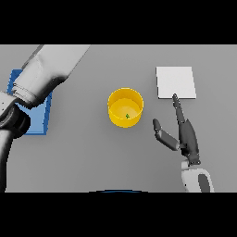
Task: Pick up the red beaker and tilt it to pour out 1 green nut into yellow bowl. Pick up the yellow bowl and place it on the metallic measuring scale.
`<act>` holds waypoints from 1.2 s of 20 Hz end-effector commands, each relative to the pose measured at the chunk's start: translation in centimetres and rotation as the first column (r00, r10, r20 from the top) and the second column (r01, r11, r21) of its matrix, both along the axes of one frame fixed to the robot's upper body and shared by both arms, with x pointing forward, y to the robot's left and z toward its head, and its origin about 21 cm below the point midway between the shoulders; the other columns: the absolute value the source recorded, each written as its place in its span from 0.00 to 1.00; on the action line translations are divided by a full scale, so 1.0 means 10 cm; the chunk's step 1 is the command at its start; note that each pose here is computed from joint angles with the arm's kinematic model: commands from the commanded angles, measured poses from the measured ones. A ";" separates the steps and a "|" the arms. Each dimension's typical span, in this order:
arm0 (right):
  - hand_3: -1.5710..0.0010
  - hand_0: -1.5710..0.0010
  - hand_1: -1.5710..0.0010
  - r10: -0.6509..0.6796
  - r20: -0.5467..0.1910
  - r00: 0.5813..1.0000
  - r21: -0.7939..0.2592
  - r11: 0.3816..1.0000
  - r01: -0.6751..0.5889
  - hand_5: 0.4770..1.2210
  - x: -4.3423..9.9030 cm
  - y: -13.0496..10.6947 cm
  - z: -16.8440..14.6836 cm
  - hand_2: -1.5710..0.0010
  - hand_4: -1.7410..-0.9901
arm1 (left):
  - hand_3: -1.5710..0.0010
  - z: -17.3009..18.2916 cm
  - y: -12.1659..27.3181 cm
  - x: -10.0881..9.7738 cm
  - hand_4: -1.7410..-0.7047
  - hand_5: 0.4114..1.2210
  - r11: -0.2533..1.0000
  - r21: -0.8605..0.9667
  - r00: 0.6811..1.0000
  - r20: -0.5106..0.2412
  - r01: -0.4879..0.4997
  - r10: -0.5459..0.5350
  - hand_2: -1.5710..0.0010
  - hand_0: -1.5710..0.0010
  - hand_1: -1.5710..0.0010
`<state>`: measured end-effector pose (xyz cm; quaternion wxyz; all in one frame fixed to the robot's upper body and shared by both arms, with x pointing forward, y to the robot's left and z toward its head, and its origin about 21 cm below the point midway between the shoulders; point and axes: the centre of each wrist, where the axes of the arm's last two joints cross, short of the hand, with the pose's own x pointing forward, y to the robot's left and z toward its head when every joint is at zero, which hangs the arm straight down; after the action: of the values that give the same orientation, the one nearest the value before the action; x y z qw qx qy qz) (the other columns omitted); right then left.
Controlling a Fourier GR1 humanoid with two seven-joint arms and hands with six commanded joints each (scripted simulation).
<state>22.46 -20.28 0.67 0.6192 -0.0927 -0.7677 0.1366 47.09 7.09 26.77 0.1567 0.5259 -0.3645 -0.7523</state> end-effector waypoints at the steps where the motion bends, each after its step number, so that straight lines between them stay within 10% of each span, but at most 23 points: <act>1: 1.00 1.00 1.00 -0.005 0.001 1.000 -0.004 1.000 0.005 0.27 0.01 0.00 -0.01 1.00 0.99 | 0.11 0.11 0.12 0.04 0.01 1.00 0.994 -0.100 0.999 -0.013 -0.041 0.040 0.00 0.00 0.00; 8: 1.00 1.00 1.00 0.018 0.000 1.000 0.045 0.999 -0.018 0.25 0.04 0.05 -0.02 1.00 0.99 | 0.08 0.20 1.44 0.20 0.00 1.00 0.688 -0.647 0.930 -0.100 -0.330 0.353 0.00 0.00 0.00; 11: 1.00 1.00 1.00 0.010 -0.006 1.000 0.031 0.999 -0.009 0.24 0.06 0.02 0.02 1.00 0.94 | 0.10 -0.06 2.00 0.16 0.00 1.00 0.469 -0.774 0.854 -0.174 -0.426 0.490 0.00 0.00 0.00; 17: 1.00 1.00 1.00 0.005 -0.017 1.000 -0.003 1.000 -0.005 0.23 0.06 0.05 -0.01 1.00 0.92 | 0.07 -0.69 2.61 -0.04 0.00 1.00 0.041 -0.883 0.727 -0.358 -0.468 0.586 0.00 0.00 0.00; 24: 1.00 1.00 1.00 0.003 -0.024 1.000 -0.026 1.000 -0.004 0.23 0.05 0.02 -0.02 1.00 0.95 | 0.08 -1.24 2.68 -0.41 0.00 1.00 -0.204 -0.877 0.664 -0.466 -0.435 0.585 0.00 0.00 0.00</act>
<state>22.94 -20.08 0.42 0.6279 -0.0980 -0.7575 0.1490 43.00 33.89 14.29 0.7309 0.4164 -0.5227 -0.1387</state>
